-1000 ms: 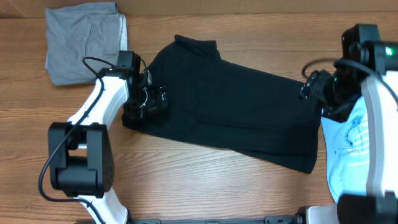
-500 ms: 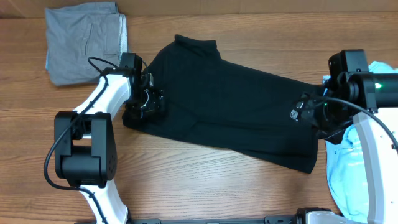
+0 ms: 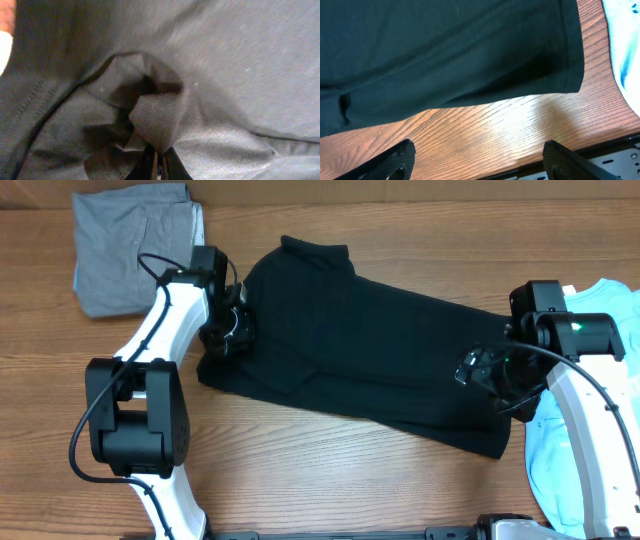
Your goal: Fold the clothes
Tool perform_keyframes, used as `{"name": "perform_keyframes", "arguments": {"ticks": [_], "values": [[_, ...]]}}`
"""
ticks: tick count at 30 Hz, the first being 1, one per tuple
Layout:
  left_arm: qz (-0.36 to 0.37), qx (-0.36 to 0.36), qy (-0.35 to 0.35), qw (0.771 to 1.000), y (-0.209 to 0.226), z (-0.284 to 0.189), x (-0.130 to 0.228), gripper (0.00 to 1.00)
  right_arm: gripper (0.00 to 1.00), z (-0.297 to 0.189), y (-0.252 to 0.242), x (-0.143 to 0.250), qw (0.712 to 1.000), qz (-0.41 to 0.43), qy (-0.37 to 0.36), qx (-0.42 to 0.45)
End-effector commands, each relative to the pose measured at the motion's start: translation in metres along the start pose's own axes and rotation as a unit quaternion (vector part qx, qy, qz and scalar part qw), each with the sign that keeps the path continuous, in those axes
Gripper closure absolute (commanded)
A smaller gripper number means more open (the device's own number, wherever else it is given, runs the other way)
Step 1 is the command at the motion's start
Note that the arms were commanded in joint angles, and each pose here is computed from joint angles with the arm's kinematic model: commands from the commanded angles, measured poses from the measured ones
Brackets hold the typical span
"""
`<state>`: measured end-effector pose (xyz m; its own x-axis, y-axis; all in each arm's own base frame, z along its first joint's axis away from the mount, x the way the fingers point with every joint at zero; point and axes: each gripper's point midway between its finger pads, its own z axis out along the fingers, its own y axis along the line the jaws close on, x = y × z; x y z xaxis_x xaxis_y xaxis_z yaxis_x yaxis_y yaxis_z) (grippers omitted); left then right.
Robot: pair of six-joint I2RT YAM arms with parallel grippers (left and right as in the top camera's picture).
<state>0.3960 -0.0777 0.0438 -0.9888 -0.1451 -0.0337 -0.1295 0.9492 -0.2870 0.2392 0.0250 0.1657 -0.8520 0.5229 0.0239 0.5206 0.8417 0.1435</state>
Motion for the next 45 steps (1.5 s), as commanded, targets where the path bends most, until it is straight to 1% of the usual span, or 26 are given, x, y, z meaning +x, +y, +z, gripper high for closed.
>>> {"name": "perform_keyframes", "arguments": {"ticks": [1, 6, 8, 14, 15, 16, 18, 19, 20, 24, 27, 29, 32, 34, 36, 39, 42, 45], "values": [[0.006, 0.002, -0.008, 1.0, -0.004, -0.006, -0.009, 0.96, 0.14, 0.001, -0.002, 0.002, 1.0, -0.001, -0.008, 0.002], [0.011, 0.008, -0.022, 1.0, -0.009, -0.013, -0.018, 0.96, 0.14, 0.004, -0.001, 0.0, 1.0, -0.002, -0.01, -0.001], [0.017, 0.014, -0.039, 0.999, -0.013, -0.013, -0.026, 0.96, 0.14, 0.004, 0.0, -0.001, 1.0, 0.0, -0.012, -0.002], [-0.018, 0.038, -0.114, 0.993, -0.023, -0.019, -0.064, 0.96, 0.14, 0.004, 0.002, 0.001, 1.0, 0.0, -0.007, -0.01], [-0.023, 0.044, -0.128, 0.991, -0.025, -0.021, -0.071, 0.94, 0.14, 0.004, 0.005, 0.002, 1.0, 0.0, -0.003, -0.017], [-0.025, 0.049, -0.14, 0.989, -0.027, -0.023, -0.077, 0.88, 0.14, 0.003, 0.007, 0.003, 1.0, 0.0, 0.0, -0.023], [-0.029, 0.061, -0.172, 0.983, -0.033, -0.029, -0.092, 0.47, 0.13, 0.004, 0.008, 0.004, 1.0, 0.0, 0.002, -0.027], [-0.028, 0.065, -0.183, 0.981, -0.034, -0.031, -0.097, 0.2, 0.13, 0.004, 0.008, 0.004, 1.0, 0.0, 0.003, -0.027], [-0.026, 0.066, -0.191, 0.979, -0.035, -0.032, -0.101, 0.0, 0.13, 0.004, 0.008, 0.004, 1.0, 0.0, 0.003, -0.027], [-0.024, 0.069, -0.203, 0.976, -0.035, -0.036, -0.107, 0.0, 0.13, 0.004, 0.009, 0.005, 1.0, 0.0, 0.006, -0.03], [-0.023, 0.061, -0.184, 0.981, -0.03, -0.045, -0.102, 0.0, 0.13, 0.005, 0.012, 0.008, 0.999, -0.007, 0.009, -0.032], [-0.031, 0.04, -0.151, 0.987, -0.022, -0.05, -0.088, 0.0, 0.12, 0.005, 0.016, 0.009, 0.999, -0.014, 0.008, -0.034], [-0.055, -0.018, -0.097, 0.994, 0.0, -0.05, -0.06, 0.0, 0.11, 0.006, 0.022, 0.01, 0.999, -0.026, 0.005, -0.037], [-0.062, -0.023, -0.052, 0.996, 0.003, -0.043, -0.039, 0.0, 0.09, 0.006, 0.027, 0.009, 0.999, -0.032, -0.002, -0.042], [-0.063, -0.014, -0.024, 0.998, -0.002, -0.034, -0.025, 0.0, 0.06, 0.007, 0.033, 0.007, 0.998, -0.03, -0.009, -0.049], [-0.058, -0.003, -0.004, 0.998, -0.013, -0.019, -0.012, 0.0, 0.06, 0.006, 0.04, 0.007, 0.998, -0.038, -0.012, -0.058], [-0.049, -0.003, 0.001, 0.999, -0.024, -0.001, -0.003, 0.0, 0.06, 0.007, 0.041, 0.008, 0.997, -0.04, -0.011, -0.058], [-0.035, 0.003, -0.008, 0.999, -0.034, 0.006, -0.003, 0.0, 0.06, 0.007, 0.04, 0.009, 0.998, -0.04, -0.009, -0.056]]}}
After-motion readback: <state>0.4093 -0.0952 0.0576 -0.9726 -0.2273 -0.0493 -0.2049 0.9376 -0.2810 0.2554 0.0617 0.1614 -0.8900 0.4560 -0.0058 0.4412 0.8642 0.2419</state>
